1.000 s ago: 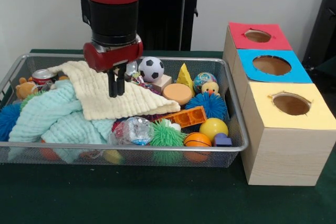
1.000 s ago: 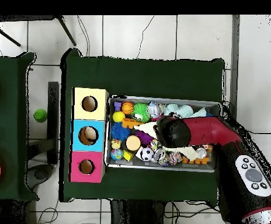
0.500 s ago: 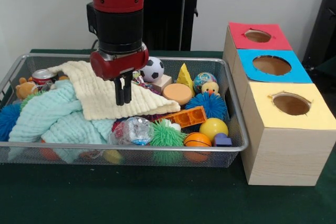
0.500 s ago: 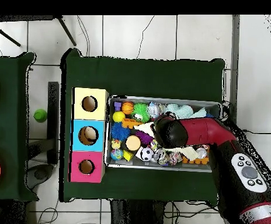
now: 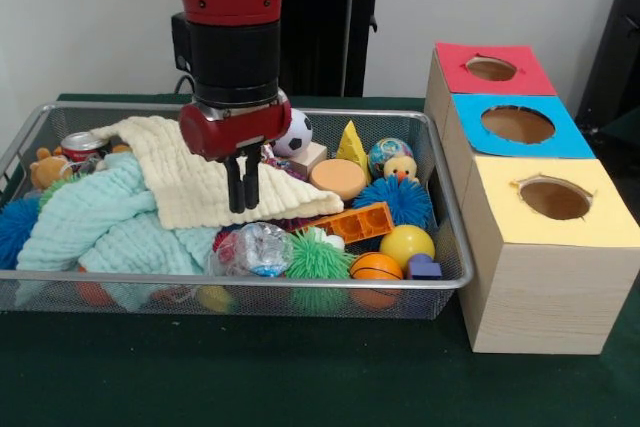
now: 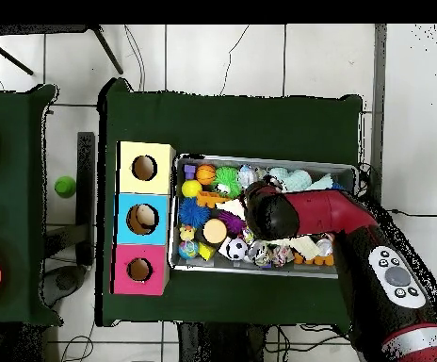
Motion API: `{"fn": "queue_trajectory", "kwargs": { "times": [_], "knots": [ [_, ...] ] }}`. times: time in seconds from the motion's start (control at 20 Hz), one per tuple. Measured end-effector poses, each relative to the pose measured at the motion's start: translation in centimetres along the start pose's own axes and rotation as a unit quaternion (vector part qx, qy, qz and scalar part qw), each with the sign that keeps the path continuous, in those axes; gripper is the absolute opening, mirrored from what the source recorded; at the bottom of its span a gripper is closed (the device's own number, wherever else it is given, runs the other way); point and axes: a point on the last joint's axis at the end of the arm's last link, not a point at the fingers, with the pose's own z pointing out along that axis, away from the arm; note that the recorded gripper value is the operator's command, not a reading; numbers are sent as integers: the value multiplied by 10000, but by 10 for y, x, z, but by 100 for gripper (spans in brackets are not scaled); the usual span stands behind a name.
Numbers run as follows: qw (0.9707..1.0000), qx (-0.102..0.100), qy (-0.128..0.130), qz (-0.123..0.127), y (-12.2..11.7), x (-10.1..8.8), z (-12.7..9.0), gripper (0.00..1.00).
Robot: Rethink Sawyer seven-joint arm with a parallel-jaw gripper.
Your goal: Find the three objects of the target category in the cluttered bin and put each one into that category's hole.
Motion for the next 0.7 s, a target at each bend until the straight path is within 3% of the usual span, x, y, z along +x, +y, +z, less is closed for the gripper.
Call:
{"fn": "queue_trajectory", "kwargs": {
  "times": [0.05,0.1,0.7],
  "knots": [
    [10000,-12,-5,-16,2,-2,1,0],
    [9999,-104,-3,-110,16,-9,9,100],
    [9991,-248,26,-355,47,-27,20,100]
  ]
}}
